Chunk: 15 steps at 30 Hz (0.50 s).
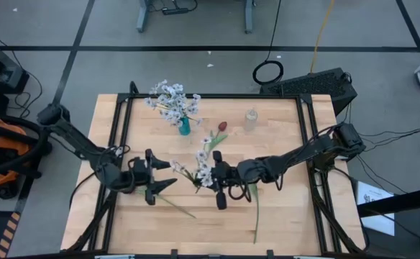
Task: Sort flowers into vase by color
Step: Put the white flowers into the blue vase
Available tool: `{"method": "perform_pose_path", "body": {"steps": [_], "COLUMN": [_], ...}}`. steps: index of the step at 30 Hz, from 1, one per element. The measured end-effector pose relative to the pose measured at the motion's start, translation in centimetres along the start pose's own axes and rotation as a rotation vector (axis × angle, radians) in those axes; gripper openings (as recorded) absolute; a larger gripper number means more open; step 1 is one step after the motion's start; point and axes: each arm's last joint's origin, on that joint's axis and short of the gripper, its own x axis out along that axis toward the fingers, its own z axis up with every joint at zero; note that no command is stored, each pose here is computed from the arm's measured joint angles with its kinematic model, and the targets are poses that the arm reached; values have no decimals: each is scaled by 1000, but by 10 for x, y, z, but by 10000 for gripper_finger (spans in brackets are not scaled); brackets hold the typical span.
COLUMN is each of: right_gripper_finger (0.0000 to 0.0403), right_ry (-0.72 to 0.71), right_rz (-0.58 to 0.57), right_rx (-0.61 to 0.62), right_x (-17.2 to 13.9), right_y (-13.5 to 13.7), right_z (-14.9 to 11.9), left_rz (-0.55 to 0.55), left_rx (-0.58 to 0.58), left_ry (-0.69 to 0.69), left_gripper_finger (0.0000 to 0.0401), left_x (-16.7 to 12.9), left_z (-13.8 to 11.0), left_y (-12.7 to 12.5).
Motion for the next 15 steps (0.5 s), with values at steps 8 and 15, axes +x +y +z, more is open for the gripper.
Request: {"method": "perform_pose_path", "body": {"steps": [8, 15], "right_gripper_finger": [0, 0], "right_ry": [73, 104], "right_rz": [-42, -53], "right_rx": [-30, -53], "right_x": [11, 18], "right_y": [11, 12], "right_z": [8, 7], "left_rz": [-75, -74], "left_rx": [63, 147], "left_ry": [23, 29], "left_gripper_finger": [268, 268], "left_x": [24, 41], "left_z": [-7, -6], "left_y": [-4, -16]}}
